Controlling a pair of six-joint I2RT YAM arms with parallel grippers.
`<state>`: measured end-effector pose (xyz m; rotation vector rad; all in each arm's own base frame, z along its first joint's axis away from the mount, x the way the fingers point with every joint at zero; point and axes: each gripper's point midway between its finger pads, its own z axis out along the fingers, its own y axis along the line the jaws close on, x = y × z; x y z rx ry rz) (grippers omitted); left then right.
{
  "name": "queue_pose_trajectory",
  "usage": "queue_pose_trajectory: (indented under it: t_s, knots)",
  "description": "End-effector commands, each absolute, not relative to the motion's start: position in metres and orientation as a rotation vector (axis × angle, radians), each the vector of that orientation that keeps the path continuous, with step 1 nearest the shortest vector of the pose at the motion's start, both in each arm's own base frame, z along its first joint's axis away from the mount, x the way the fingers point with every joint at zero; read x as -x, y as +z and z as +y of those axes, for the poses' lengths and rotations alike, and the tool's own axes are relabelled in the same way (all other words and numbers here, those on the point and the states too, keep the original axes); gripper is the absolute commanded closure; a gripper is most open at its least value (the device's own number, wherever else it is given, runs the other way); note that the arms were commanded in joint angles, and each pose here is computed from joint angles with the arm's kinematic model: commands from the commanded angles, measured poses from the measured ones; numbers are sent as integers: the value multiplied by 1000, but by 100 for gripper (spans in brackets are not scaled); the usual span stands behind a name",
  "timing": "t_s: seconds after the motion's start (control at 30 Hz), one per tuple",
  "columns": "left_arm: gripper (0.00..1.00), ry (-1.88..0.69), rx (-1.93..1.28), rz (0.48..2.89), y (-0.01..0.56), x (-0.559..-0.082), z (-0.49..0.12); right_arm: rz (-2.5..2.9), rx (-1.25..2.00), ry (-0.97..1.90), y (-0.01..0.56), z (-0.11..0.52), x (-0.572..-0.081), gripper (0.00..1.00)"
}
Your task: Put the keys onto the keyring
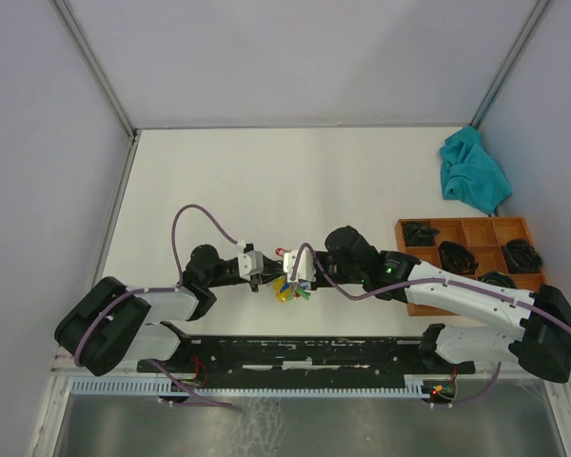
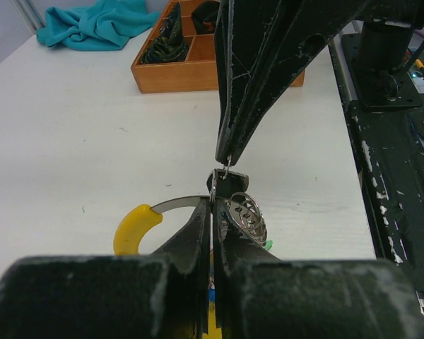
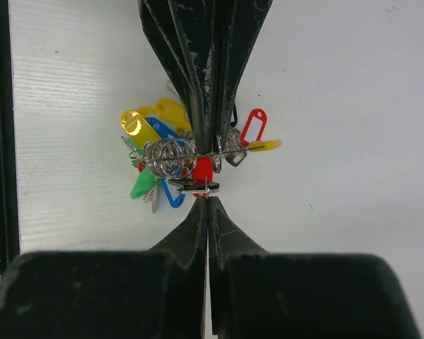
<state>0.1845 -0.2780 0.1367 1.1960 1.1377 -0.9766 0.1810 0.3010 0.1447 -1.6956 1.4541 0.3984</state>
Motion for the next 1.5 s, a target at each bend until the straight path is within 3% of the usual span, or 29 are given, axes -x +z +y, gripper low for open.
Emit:
queue_pose_trajectory:
  t_s: [0.0, 1.47]
  knots:
    - [97, -949, -1162, 1059, 161, -190, -281, 1391, 1634, 413, 176, 311, -184, 99]
    - [97, -965, -1168, 1063, 160, -189, -283, 1411, 1583, 400, 178, 312, -190, 99]
